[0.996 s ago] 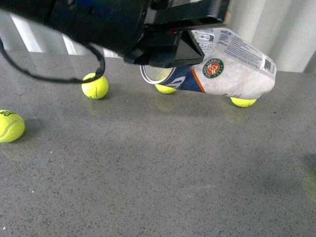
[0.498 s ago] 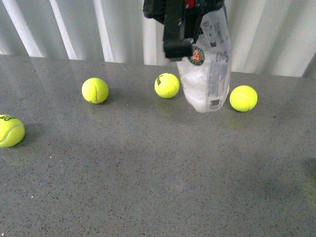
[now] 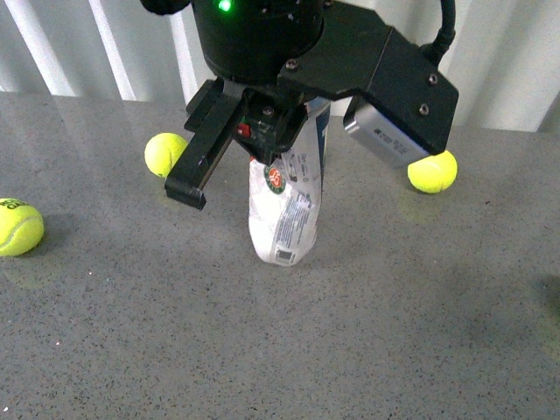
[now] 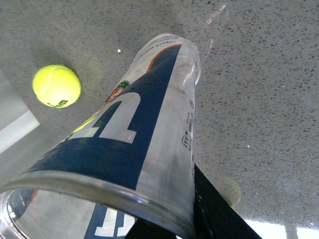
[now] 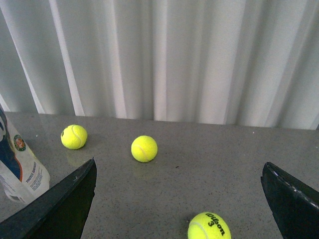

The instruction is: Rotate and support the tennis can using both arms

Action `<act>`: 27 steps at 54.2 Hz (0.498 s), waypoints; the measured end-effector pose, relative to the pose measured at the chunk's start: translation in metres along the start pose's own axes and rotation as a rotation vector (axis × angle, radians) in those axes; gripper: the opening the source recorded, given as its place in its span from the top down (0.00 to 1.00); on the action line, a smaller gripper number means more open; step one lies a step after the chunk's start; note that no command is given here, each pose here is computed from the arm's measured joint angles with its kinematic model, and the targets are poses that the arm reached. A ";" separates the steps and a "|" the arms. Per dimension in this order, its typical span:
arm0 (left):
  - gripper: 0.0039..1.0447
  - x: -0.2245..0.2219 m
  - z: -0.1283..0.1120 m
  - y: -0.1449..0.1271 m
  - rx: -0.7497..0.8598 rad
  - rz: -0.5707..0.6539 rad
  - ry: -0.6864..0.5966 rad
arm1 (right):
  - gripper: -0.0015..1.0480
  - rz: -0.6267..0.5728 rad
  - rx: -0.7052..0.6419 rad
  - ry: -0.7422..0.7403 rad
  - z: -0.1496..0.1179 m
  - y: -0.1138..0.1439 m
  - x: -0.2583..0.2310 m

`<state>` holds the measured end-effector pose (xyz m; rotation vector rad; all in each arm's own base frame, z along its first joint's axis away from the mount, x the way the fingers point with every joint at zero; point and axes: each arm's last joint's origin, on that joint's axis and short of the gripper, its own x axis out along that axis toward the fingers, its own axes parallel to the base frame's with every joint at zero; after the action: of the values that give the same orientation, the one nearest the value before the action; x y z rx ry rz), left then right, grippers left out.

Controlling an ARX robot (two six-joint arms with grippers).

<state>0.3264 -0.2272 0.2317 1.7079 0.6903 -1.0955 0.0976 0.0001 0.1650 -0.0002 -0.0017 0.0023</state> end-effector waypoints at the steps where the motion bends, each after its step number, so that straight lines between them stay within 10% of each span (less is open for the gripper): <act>1: 0.97 0.001 0.000 -0.001 0.001 -0.003 0.000 | 0.07 0.000 0.000 0.000 0.000 0.000 0.000; 27: 0.97 0.016 0.006 -0.011 -0.071 -0.065 -0.100 | 0.07 0.000 0.000 0.000 0.000 0.000 0.000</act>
<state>0.3220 -0.2295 0.2124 1.5694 0.7175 -1.1796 0.0976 0.0001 0.1650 -0.0002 -0.0017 0.0023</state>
